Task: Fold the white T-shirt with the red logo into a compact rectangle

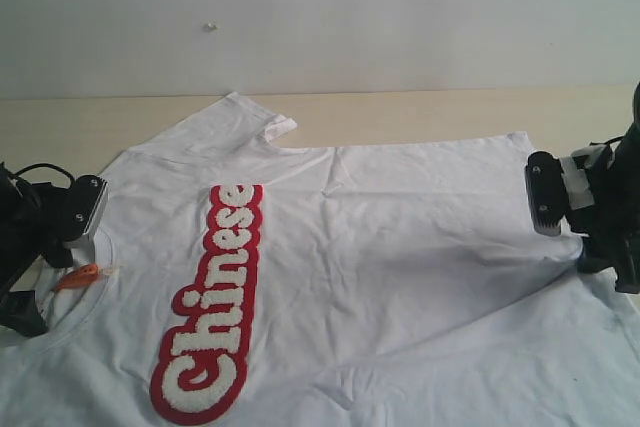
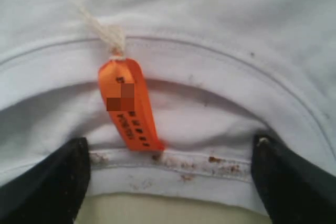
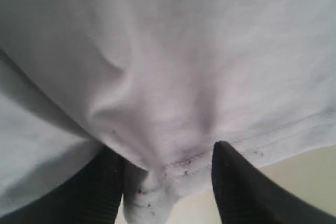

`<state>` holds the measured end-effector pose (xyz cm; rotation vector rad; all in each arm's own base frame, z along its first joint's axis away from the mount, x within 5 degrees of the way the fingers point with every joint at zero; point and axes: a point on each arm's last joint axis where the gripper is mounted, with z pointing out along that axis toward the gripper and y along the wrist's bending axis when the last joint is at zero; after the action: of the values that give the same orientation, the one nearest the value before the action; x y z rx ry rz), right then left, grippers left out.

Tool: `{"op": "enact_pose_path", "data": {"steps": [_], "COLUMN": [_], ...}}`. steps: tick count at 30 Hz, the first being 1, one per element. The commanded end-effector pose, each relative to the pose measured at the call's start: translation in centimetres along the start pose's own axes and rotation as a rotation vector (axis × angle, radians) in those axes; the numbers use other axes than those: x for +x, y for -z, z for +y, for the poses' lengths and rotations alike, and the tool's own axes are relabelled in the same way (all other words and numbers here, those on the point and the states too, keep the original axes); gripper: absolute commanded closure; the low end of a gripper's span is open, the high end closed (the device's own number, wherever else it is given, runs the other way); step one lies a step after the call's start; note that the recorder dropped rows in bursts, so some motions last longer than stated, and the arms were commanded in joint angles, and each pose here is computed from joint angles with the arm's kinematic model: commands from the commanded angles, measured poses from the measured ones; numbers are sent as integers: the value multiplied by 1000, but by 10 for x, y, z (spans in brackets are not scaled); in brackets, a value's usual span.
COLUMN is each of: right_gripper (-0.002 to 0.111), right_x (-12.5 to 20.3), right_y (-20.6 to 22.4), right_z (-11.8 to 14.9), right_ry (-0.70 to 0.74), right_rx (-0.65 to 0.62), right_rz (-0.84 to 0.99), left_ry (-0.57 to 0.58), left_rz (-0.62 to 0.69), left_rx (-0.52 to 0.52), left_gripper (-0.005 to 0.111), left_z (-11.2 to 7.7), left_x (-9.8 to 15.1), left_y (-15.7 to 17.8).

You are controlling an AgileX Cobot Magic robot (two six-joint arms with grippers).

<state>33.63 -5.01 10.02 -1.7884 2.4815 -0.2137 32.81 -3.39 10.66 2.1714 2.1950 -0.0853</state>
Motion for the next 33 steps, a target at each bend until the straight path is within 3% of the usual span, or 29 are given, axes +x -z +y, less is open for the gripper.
{"op": "enact_pose_path", "data": {"steps": [1, 7, 9, 13, 16, 20, 24, 30, 33], "right_gripper": [45, 25, 25, 25, 25, 29, 47, 47, 47], "right_x": [-1, -2, -1, 4, 4, 5, 4, 1, 2], "right_y": [-20, -21, -21, -21, -25, -41, -52, -64, -75], "right_z": [31, 19, 20, 27, 29, 38, 35, 33, 41], "right_ry": [-93, -58, -39, 194, 202, 198, 143, 147, 146], "right_rx": [-239, -94, -105, -189, -206, -293, -353, -311, -373], "right_rz": [0, -27, -17, 18, 16, 27, 45, 18, 27], "left_ry": [3, 3, 3, 3, 6, 7, 7, 15, 19], "left_rz": [3, 3, 3, 3, 3, 2, 2, -4, -7], "left_rx": [-45, -38, -38, -36, -34, -30, -30, -16, -12], "left_gripper": [26, 26, 26, 26, 26, 26, 26, 26, 26], "left_z": [4, 3, 3, 3, 3, 2, 2, 1, 1], "left_x": [2, 2, 2, 2, 2, 2, 2, 2, 1], "left_y": [-21, -21, -21, -21, -21, -21, -21, -21, -21]}}
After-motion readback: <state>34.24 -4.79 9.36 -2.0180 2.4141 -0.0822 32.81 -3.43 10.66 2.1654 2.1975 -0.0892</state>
